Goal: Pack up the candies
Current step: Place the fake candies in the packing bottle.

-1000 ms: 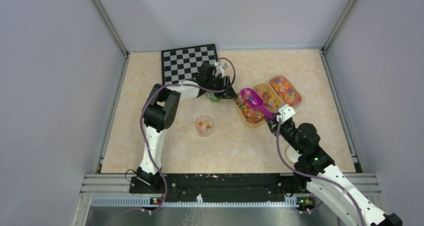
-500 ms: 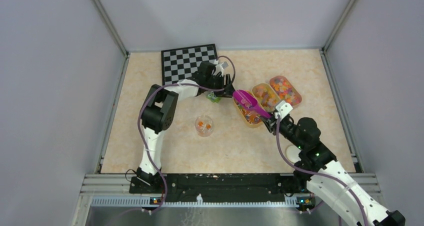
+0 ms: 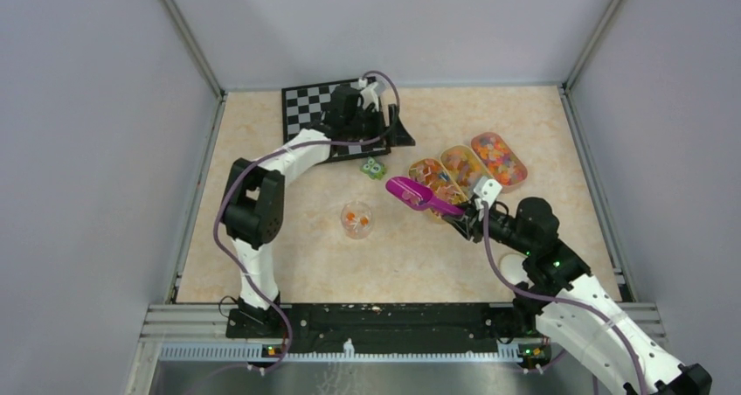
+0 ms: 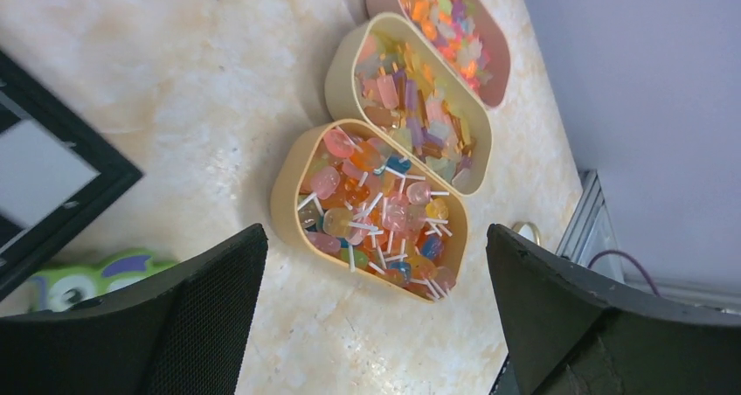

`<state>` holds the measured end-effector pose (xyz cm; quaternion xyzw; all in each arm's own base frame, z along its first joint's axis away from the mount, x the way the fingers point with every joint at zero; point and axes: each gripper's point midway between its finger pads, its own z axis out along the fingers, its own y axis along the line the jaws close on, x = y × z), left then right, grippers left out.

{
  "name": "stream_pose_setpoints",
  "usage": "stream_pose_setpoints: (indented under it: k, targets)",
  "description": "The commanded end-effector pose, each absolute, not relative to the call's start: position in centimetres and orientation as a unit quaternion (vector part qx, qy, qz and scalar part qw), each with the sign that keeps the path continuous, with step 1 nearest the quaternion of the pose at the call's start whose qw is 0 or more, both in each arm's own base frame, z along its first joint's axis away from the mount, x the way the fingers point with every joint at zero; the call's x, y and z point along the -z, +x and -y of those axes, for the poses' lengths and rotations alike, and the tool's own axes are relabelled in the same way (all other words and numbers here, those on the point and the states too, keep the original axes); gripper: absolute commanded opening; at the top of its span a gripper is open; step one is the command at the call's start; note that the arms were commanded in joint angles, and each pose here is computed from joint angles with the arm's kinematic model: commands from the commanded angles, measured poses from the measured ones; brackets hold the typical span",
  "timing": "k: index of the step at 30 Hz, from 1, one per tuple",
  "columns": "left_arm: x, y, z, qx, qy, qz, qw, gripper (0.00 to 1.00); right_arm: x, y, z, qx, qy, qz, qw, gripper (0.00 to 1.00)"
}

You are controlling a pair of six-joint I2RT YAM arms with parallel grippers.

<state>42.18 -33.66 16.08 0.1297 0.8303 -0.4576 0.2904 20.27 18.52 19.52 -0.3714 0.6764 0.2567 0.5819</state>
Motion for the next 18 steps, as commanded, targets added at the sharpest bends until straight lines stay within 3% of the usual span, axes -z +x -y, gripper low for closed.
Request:
stream_pose_setpoints:
  k: [1, 7, 11, 18]
  targets:
    - [-24.6, 44.2, 28.5, 0.437, 0.085, -0.809, 0.383, 0.99, -22.6, 19.1, -20.0, -0.291, -0.399, -0.636, 0.592, 0.00]
    - [-27.6, 42.9, 21.3, 0.366, 0.034, -0.812, 0.454, 0.99, -22.9, 19.0, -20.5, -0.289, -0.412, -0.636, 0.584, 0.00]
    - [-25.8, 39.9, 17.1, 0.327, -0.025, -0.822, 0.465, 0.99, -22.5, 18.7, -21.6, -0.288, -0.435, -0.647, 0.557, 0.00]
    - [-25.4, 35.1, 11.1, 0.233, -0.082, -0.799, 0.549, 0.99, -23.5, 19.0, -22.8, -0.272, -0.446, -0.667, 0.532, 0.00]
